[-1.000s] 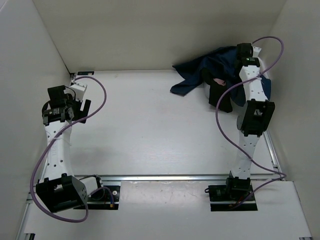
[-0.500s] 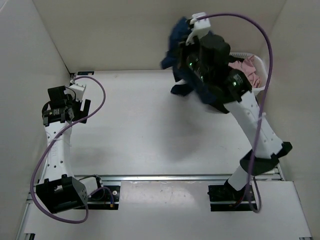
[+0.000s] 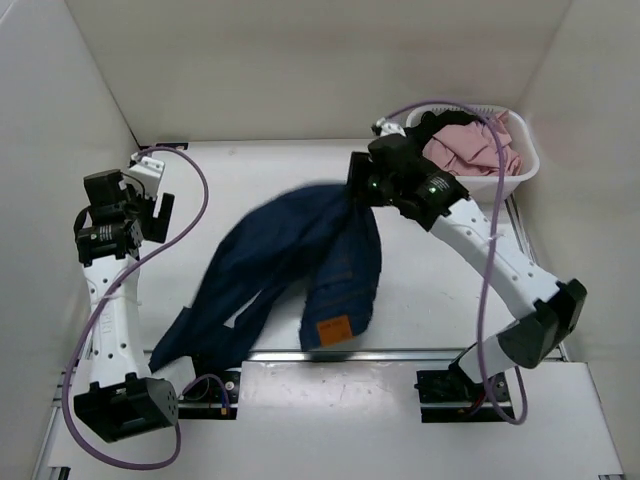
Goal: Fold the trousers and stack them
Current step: Grab the trousers from the pile, then flatten the trousers out
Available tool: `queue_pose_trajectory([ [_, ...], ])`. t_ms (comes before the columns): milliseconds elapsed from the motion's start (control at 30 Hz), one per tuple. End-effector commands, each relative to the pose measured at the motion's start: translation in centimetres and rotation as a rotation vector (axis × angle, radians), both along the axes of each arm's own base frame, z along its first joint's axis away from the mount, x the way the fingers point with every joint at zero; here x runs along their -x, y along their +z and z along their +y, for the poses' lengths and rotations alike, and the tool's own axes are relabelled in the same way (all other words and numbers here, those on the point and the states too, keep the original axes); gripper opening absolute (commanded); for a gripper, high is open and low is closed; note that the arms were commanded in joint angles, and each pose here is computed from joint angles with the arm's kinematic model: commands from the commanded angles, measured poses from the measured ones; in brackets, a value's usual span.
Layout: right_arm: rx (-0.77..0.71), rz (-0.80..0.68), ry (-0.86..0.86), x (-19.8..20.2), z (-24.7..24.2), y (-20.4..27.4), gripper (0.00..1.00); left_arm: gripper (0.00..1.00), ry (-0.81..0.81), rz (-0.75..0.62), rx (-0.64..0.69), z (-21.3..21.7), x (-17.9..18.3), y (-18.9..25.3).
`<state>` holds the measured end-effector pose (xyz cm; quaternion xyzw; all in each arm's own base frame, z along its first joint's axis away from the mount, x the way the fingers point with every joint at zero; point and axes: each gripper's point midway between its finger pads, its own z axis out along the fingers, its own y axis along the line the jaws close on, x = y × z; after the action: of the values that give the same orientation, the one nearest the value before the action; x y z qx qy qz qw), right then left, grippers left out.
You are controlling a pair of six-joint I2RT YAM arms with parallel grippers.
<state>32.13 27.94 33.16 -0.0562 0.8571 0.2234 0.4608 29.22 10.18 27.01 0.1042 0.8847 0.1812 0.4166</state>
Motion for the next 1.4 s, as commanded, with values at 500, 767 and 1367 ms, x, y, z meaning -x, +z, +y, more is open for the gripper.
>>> queue_pose_trajectory([
  [500,0.319,0.603,-0.148,6.5,-12.9,-21.7,0.90,1.00,-0.630,0.631,0.097,-9.6,6.8,-13.7],
  [767,0.386,0.694,-0.275,10.5,-17.6,-25.5,0.97,1.00,-0.622,0.866,-0.016,-9.1,8.4,-22.4],
  [1367,0.141,0.720,-0.257,5.5,-16.4,-29.9,0.33,0.14,-0.469,0.988,0.096,-9.3,8.0,-28.6],
])
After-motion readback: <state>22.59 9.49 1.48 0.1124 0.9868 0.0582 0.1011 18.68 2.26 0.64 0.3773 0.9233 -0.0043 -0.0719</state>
